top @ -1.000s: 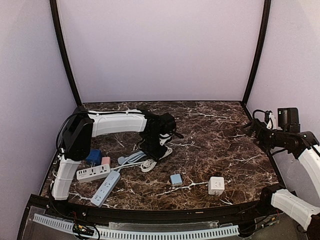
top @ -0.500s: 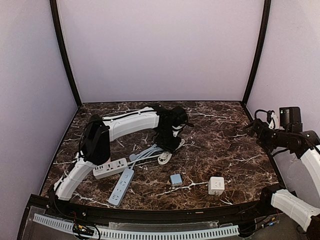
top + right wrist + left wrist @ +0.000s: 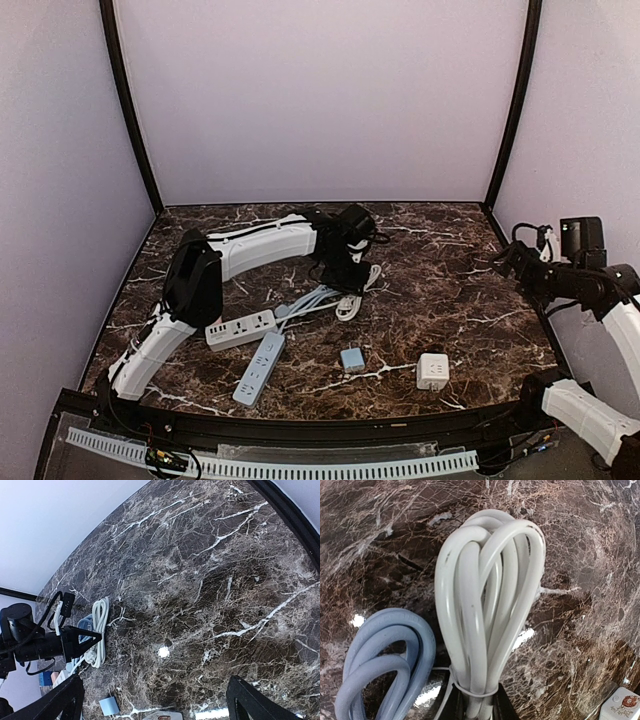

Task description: Insert the plug

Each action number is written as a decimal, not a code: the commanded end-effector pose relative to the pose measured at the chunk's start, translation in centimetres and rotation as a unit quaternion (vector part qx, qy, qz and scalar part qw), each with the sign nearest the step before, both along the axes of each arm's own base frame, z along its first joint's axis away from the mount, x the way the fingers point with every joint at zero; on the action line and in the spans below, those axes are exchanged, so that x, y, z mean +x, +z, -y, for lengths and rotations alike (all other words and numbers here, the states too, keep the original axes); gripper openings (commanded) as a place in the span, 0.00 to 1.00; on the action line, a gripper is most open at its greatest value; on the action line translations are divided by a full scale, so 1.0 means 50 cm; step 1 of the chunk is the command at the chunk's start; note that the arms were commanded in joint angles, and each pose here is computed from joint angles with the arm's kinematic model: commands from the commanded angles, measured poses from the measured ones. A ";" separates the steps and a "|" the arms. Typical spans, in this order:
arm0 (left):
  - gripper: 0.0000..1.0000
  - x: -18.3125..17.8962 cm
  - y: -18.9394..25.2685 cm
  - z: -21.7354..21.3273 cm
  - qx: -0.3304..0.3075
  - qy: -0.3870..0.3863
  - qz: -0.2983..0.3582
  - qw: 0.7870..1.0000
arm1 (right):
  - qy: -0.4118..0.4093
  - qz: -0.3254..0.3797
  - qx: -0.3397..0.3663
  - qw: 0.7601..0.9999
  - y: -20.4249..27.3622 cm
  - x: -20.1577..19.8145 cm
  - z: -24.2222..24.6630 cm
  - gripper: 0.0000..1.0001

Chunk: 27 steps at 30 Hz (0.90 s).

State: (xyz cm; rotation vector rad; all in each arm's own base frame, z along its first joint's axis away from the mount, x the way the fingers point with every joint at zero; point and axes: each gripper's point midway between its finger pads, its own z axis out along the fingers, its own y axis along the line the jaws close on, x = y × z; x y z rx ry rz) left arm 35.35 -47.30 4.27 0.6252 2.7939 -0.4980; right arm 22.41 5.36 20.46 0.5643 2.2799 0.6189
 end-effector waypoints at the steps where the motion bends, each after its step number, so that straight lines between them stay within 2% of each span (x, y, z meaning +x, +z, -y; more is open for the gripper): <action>1: 0.15 0.030 0.019 0.028 -0.023 -0.017 0.044 0.999 | -0.019 0.005 0.001 1.000 -0.005 0.000 0.010 0.99; 3: 0.23 0.031 0.026 -0.002 0.006 -0.010 0.052 0.999 | -0.020 0.006 0.003 1.000 -0.005 0.000 0.010 0.99; 5: 0.40 0.035 0.043 -0.029 0.025 -0.002 0.065 0.998 | -0.021 0.011 0.004 1.000 -0.004 0.000 0.010 0.99; 7: 0.50 0.040 0.066 -0.051 0.038 0.004 0.080 0.996 | -0.019 0.020 0.006 1.000 0.001 0.001 0.009 0.99; 11: 0.69 0.044 0.121 -0.084 0.053 0.009 0.105 0.993 | -0.016 0.037 0.001 0.999 0.010 0.005 0.009 0.99; 13: 0.74 0.045 0.146 -0.098 0.054 0.013 0.111 0.992 | -0.016 0.043 -0.004 0.999 0.014 0.008 0.011 0.99; 20: 0.81 0.019 0.220 -0.149 0.073 0.007 0.121 0.990 | 0.006 0.063 -0.011 0.998 0.026 0.023 0.002 0.99; 23: 0.80 -0.006 0.221 -0.185 0.105 -0.012 0.111 0.988 | 0.021 0.072 -0.012 0.997 0.025 0.031 -0.006 0.99; 27: 0.73 -0.053 0.188 -0.249 0.151 -0.037 0.091 0.984 | 0.035 0.078 -0.011 0.996 0.027 0.040 -0.015 0.99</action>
